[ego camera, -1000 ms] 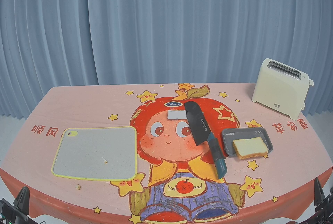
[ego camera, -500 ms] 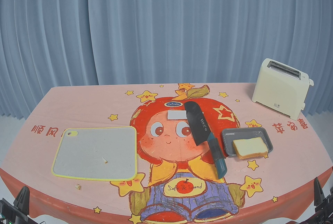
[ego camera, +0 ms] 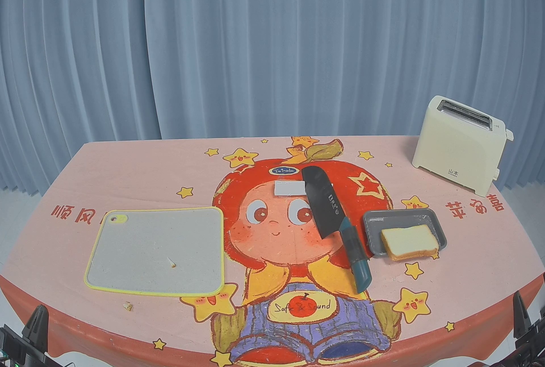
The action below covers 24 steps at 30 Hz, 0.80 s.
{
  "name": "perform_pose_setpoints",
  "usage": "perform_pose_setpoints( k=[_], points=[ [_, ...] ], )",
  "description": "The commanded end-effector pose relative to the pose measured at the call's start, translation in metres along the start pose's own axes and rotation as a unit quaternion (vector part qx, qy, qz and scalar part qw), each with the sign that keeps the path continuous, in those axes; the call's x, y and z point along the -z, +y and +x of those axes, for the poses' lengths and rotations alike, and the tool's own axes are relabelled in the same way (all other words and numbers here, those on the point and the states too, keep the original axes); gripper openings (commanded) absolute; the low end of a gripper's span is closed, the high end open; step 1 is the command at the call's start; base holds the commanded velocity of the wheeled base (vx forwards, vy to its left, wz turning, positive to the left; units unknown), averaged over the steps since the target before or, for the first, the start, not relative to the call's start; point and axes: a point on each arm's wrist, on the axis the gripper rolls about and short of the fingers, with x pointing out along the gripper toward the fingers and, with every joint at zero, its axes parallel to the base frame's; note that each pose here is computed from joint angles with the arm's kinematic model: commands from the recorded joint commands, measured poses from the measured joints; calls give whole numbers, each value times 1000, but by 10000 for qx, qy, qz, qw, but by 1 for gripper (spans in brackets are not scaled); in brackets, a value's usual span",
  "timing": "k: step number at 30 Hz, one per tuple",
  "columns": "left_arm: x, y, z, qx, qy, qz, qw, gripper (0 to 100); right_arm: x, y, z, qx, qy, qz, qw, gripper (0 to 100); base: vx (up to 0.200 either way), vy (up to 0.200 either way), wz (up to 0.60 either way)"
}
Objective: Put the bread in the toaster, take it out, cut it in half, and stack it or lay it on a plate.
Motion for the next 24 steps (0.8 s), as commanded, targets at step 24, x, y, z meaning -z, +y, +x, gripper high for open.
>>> perform_pose_setpoints(
  k=[24],
  points=[
    [5,0,1,-2,91,14,10000,0,5,0,1,-32,50,-101,9999,100,0,0,0]
  ],
)
